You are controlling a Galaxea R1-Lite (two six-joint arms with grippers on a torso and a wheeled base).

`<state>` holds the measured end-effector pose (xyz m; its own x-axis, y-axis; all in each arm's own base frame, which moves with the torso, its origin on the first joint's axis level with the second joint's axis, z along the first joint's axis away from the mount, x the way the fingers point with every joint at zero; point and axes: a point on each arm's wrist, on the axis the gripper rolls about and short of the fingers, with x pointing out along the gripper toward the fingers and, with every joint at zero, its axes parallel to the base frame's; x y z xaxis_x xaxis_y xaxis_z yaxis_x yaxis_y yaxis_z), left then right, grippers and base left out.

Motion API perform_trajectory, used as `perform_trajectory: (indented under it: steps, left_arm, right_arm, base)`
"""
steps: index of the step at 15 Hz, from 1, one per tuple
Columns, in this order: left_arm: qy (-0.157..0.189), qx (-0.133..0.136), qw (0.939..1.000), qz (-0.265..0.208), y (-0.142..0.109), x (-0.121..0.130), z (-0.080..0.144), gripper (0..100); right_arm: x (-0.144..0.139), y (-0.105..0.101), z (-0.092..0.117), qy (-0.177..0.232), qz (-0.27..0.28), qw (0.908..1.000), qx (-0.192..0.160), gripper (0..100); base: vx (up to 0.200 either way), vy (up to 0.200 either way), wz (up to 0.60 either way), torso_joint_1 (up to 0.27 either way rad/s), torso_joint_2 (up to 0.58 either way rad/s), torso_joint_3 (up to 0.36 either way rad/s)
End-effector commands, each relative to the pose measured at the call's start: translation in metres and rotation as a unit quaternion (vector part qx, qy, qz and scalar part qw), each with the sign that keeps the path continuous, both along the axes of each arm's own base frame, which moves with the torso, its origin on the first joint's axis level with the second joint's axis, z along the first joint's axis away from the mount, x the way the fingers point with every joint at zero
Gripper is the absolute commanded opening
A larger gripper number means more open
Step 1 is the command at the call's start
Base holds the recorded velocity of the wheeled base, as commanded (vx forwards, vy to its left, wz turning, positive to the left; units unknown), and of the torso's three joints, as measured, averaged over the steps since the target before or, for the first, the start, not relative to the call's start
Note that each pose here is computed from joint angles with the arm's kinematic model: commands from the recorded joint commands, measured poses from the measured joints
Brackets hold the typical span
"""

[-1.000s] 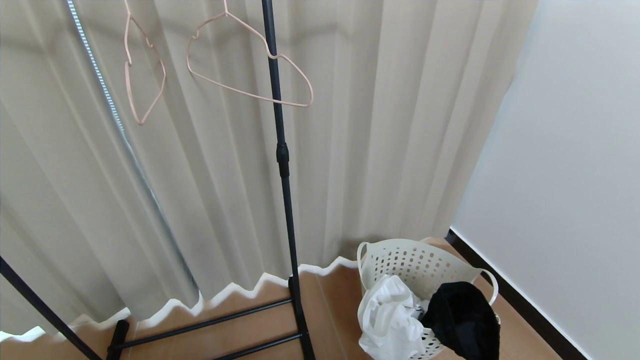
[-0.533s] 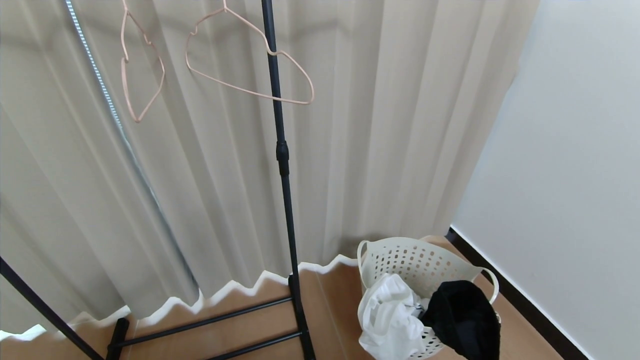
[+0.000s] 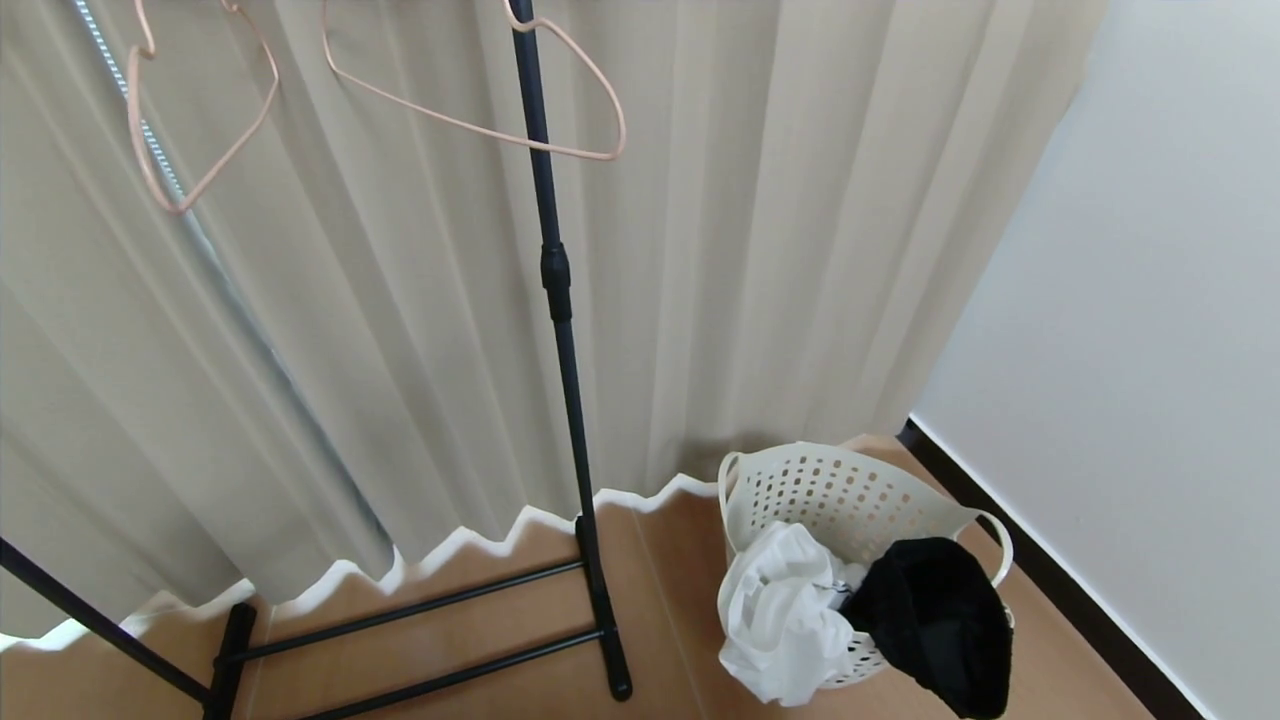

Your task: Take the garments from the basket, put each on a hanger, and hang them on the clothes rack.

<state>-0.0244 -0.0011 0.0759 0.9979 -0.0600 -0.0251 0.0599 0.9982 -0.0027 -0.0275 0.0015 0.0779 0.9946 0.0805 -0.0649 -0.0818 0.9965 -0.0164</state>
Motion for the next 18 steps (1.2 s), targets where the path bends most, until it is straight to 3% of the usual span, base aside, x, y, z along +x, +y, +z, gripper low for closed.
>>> perform_trajectory:
  steps: [1,18]
  left_arm:
    - [0.000,0.000,1.0000,0.000,0.0000,0.0001,0.0001,100]
    - [0.000,0.000,1.0000,0.000,0.0000,0.0001,0.0001,100]
  right_arm:
    - [0.0001,0.0000,0.0001,0.000,0.000,1.0000,0.000,100]
    - [0.0002,0.0000,-0.0001,0.000,0.000,1.0000,0.001,100]
  base:
    - [0.000,0.000,0.00,0.002,0.00,-0.193]
    - [0.000,0.000,0.00,0.004,0.00,-0.196]
